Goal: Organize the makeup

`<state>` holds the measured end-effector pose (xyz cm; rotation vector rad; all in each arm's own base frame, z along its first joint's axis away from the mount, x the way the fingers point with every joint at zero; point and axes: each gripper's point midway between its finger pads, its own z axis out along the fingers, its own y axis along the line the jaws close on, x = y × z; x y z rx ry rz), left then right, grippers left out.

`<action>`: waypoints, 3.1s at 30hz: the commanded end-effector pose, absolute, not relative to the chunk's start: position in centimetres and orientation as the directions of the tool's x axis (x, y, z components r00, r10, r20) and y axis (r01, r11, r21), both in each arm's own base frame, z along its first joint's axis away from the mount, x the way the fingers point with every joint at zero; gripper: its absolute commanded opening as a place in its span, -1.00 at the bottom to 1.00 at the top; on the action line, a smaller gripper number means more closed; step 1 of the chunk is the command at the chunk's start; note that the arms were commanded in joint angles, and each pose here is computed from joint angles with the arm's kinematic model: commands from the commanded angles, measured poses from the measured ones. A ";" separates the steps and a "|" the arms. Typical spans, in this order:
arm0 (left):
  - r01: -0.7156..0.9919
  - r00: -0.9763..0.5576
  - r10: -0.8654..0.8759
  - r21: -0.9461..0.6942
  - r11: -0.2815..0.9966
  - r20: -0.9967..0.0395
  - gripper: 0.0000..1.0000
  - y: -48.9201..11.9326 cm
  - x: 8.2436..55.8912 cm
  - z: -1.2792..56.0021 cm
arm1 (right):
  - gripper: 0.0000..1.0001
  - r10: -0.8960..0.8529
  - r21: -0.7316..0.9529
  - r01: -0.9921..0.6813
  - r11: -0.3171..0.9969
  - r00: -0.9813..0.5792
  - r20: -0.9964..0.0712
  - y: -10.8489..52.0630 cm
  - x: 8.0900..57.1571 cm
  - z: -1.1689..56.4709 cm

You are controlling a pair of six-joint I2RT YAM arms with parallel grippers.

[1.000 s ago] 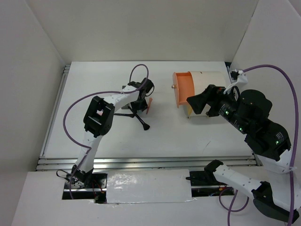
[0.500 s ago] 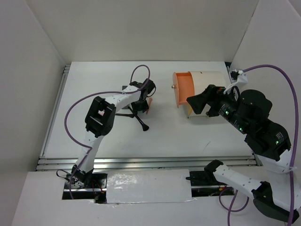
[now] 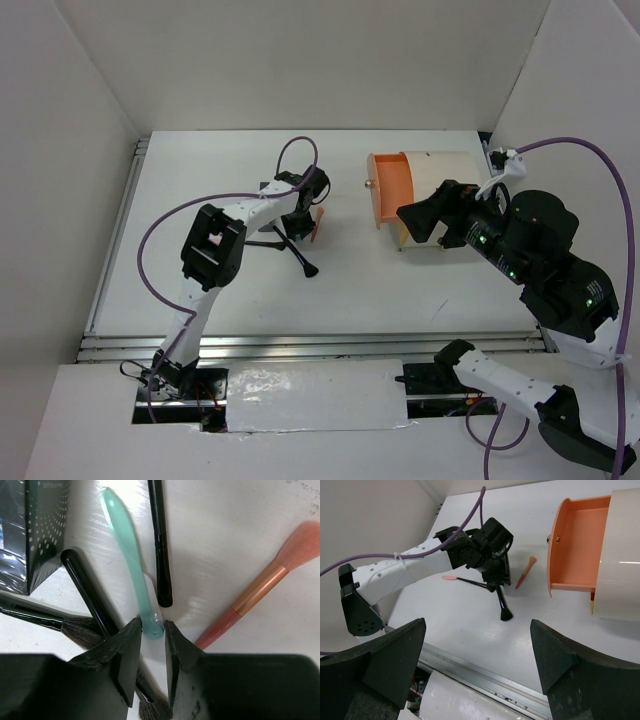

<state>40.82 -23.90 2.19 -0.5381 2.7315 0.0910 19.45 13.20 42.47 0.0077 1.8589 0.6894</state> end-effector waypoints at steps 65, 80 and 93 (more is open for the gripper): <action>0.538 -0.696 -0.276 -0.736 0.410 -0.663 -1.00 -43.5 32.5 43.3 | 0.99 0.523 0.525 -0.013 0.851 -0.067 -0.849 4.2 19.1 48.2; 0.441 -0.731 -0.303 -0.762 0.474 -0.611 -0.85 -47.7 37.6 37.0 | 0.99 0.517 0.520 -0.020 0.854 -0.072 -0.853 3.8 18.3 47.8; 0.365 -0.741 -0.294 -0.730 0.578 -0.604 -0.20 -47.2 39.2 31.5 | 0.99 0.512 0.516 -0.041 0.856 -0.076 -0.856 4.1 18.2 47.3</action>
